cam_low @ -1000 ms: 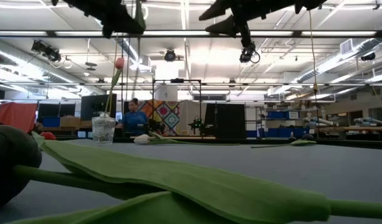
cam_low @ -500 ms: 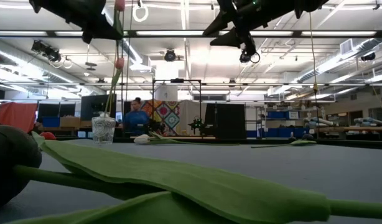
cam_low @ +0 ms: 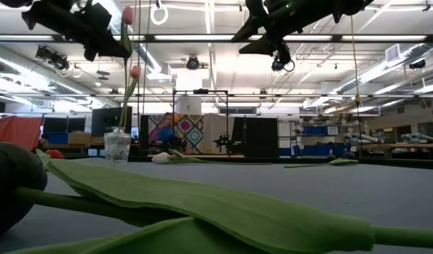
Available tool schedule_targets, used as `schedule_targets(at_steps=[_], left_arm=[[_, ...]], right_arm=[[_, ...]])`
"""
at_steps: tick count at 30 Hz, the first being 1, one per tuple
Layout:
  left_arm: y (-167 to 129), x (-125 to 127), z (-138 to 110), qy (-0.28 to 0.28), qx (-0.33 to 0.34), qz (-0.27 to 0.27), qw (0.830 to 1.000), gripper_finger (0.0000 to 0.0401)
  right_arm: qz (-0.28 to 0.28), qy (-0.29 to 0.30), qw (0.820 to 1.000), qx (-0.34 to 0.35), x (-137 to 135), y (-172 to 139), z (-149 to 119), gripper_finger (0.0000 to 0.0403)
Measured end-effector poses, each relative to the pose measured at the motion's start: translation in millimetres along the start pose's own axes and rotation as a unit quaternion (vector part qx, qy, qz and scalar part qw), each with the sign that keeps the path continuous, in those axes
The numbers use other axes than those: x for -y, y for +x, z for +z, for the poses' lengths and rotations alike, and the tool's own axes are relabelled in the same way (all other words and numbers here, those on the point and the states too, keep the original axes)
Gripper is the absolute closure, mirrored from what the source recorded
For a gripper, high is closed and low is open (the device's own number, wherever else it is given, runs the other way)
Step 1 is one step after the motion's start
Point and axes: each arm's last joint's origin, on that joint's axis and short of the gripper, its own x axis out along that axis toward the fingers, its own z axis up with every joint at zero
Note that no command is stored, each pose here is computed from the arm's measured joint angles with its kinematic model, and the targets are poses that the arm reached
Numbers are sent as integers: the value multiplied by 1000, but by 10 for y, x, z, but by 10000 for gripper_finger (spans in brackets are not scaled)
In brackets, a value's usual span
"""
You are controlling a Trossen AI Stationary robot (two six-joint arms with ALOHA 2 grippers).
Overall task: Sort flowers into vase by color
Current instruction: Put the pink tulip into the transparent vase
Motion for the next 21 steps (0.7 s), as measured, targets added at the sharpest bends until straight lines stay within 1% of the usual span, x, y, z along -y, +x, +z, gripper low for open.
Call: schedule_targets(at_steps=[3, 8, 11, 13, 15, 21], left_arm=[[-13, -48, -74, -2, 25, 31, 999, 393], [-30, -138, -129, -5, 34, 70, 997, 394], [-73, -161, -20, 8, 54, 82, 995, 394], [-104, -163, 62, 30, 66, 87, 994, 394], [-112, -167, 75, 39, 67, 90, 993, 394], [-68, -215, -12, 19, 28, 93, 995, 394]], right_arm=[[4, 1, 1000, -2, 14, 7, 7, 231], [1, 3, 1000, -1, 55, 25, 30, 231], [4, 4, 1000, -3, 75, 35, 40, 231], [6, 6, 1000, -5, 91, 42, 49, 231], [4, 9, 1000, -4, 110, 49, 58, 231], [5, 10, 1000, -5, 162, 70, 85, 231]])
